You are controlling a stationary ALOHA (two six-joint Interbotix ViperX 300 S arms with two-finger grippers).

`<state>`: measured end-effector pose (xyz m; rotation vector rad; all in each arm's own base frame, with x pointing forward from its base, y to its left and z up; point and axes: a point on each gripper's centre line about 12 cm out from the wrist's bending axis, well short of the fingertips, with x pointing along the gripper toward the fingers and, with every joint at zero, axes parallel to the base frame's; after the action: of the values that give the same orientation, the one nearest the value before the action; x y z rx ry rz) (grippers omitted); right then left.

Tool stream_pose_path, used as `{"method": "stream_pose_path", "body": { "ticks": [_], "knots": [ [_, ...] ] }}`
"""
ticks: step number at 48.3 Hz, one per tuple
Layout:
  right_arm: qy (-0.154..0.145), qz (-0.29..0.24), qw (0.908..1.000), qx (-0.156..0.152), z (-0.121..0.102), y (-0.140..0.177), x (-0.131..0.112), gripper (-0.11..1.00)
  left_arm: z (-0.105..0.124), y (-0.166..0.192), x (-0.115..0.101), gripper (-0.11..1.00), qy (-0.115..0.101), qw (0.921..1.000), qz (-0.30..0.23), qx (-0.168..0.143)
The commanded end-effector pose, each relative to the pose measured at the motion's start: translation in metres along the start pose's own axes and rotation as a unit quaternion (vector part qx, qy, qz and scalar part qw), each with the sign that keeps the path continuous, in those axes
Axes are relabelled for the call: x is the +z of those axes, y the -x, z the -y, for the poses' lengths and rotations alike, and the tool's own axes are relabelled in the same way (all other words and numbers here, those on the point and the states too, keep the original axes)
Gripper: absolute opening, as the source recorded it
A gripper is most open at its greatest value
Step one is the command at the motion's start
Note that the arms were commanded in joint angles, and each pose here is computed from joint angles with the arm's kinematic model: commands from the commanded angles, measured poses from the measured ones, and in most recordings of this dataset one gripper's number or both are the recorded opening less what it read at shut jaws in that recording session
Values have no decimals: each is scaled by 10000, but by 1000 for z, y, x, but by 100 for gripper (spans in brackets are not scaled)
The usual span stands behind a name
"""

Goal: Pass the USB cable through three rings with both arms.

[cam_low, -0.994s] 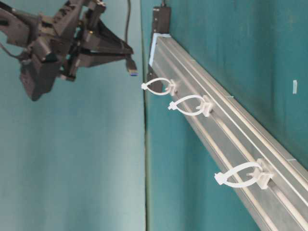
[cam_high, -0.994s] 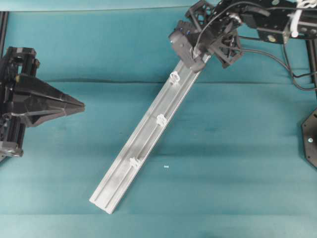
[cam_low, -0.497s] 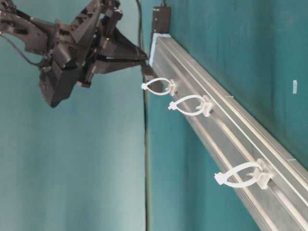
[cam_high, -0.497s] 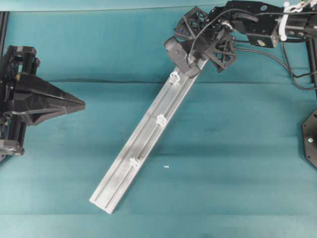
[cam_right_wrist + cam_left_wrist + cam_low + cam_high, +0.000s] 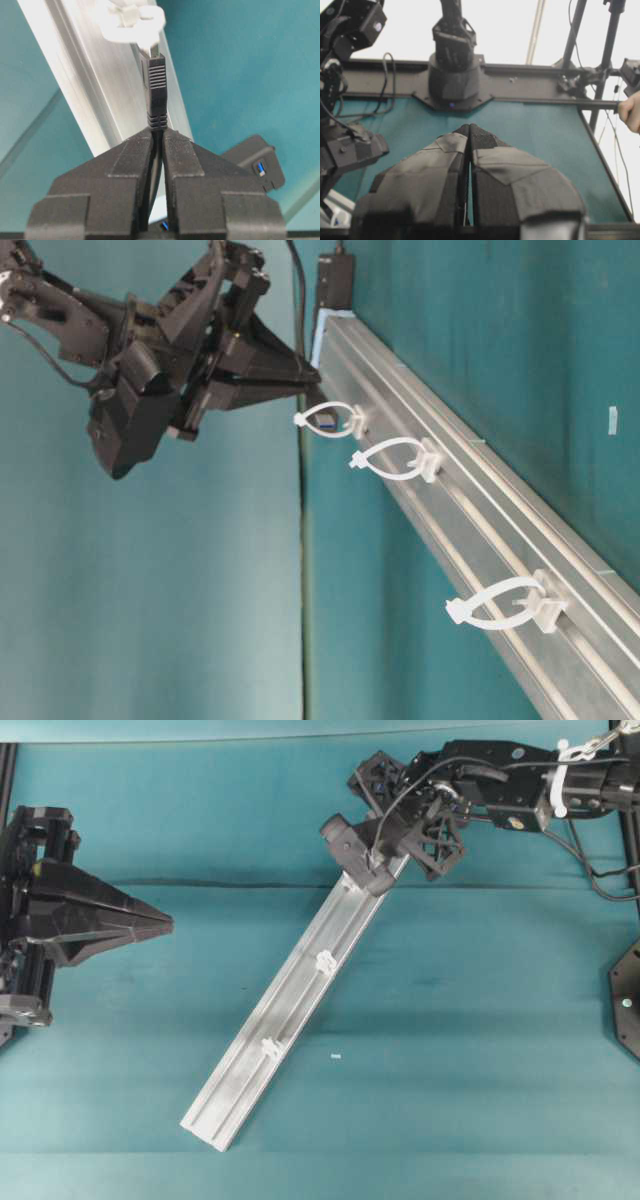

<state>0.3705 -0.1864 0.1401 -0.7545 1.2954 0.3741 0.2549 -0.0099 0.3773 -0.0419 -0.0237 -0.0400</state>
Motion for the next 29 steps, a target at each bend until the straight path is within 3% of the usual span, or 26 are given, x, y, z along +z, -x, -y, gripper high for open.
{"method": "stream_pose_path", "body": {
  "ticks": [1,14,21,29],
  "knots": [
    [100,59,9999,5,-2,-1,8,7,0,0,13,-1,-1,9998,177,7],
    [30,283,9996,-20,-5,-1,22,7,-2,-2,10,-1,-1,9999,116,33],
    [-213,525,9984,12,-6,-1,30,7,-8,-7,8,-1,26,9999,61,158],
    [-379,673,9970,87,-9,-1,34,7,-12,-12,5,-1,240,9995,-1,222]
  ]
}}
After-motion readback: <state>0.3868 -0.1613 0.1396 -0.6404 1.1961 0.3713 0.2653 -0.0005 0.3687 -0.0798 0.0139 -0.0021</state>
